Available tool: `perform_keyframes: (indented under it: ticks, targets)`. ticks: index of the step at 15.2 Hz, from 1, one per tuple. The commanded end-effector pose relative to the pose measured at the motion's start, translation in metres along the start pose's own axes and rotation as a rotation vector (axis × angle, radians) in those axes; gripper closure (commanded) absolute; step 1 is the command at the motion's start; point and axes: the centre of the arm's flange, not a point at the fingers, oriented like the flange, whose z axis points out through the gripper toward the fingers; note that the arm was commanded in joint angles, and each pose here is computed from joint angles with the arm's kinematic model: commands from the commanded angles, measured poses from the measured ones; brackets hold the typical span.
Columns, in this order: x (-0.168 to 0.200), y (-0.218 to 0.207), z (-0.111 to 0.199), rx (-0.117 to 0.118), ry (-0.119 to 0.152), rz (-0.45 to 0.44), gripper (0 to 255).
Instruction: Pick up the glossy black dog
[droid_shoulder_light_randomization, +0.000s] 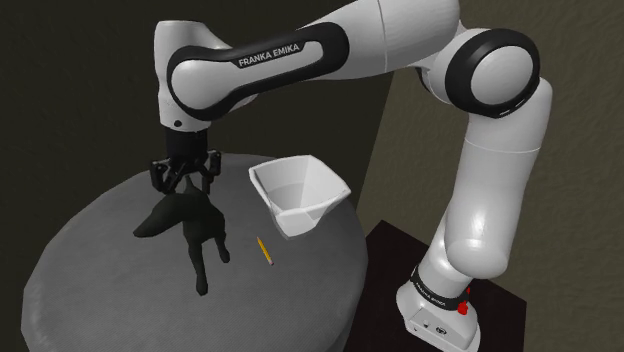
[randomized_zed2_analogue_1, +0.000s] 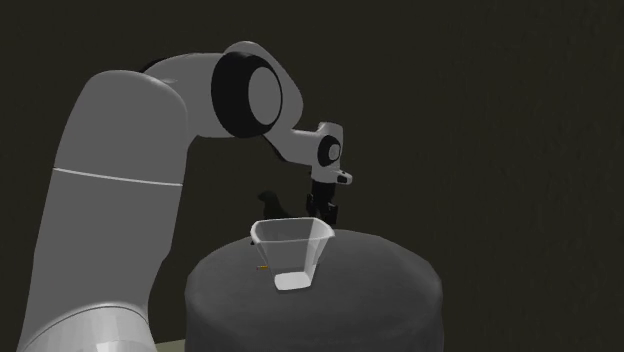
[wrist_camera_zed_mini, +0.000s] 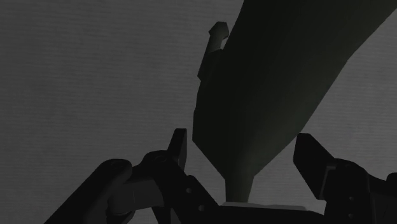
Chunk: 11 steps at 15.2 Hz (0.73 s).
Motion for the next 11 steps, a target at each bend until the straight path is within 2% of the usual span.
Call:
perform_keyframes:
  ticks: [1,11]
  targets:
    - [-0.001,-0.001,-0.009,0.0,-0.001,0.0,255]
    - [-0.003,-0.01,-0.062,0.0,-0.001,0.0,255]
